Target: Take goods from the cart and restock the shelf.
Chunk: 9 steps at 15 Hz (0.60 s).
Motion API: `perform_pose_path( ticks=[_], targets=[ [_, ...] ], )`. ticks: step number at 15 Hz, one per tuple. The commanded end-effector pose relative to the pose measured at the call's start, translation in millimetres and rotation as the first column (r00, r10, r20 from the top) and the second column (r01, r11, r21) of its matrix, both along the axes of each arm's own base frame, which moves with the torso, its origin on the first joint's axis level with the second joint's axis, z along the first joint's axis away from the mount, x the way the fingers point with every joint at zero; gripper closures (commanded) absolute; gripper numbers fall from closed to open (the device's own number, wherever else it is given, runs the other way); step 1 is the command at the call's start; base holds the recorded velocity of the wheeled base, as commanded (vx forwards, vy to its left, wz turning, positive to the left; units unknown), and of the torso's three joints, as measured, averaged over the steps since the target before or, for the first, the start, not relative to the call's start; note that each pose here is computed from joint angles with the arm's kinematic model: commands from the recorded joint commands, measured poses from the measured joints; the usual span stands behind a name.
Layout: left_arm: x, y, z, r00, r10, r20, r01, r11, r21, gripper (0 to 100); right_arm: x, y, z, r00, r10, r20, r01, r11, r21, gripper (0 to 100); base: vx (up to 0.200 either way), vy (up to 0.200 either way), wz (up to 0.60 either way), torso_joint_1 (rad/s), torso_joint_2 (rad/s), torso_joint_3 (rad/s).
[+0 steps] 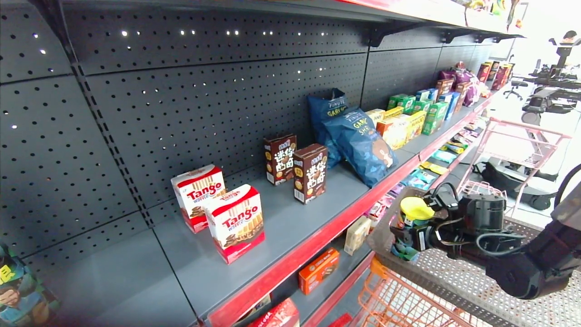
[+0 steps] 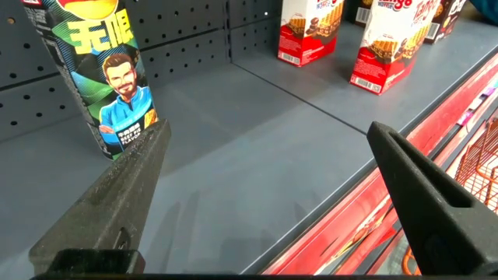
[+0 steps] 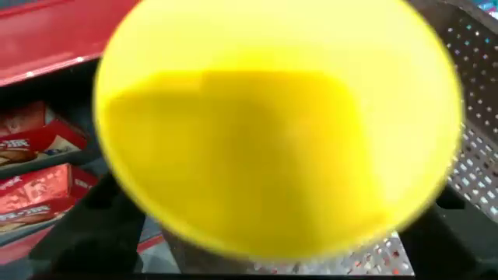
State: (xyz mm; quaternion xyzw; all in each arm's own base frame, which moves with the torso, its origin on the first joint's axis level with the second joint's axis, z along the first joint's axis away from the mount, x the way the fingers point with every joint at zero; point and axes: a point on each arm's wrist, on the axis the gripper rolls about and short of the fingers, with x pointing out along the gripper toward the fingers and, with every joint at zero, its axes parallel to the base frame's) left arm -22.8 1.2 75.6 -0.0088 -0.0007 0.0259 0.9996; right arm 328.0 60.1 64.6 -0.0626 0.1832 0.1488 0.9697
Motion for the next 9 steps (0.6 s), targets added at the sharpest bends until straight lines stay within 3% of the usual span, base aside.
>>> perform_pose_path(
  ticks=[1,9],
  targets=[
    [0,0.0,0.0,1.000,0.000,0.001,0.000,1.000,-0.001,0,4,2,-16,1.000,0.010,-0.025,-0.011,1.000,-0.017,0,0.000,0.000,0.00,0.000,0.00,0.000],
    [0,0.0,0.0,1.000,0.000,0.001,0.000,1.000,-0.001,0,16,8,-36,0.999,0.036,0.014,-0.036,0.999,-0.004,0,0.000,0.000,0.00,0.000,0.00,0.000]
  ],
)
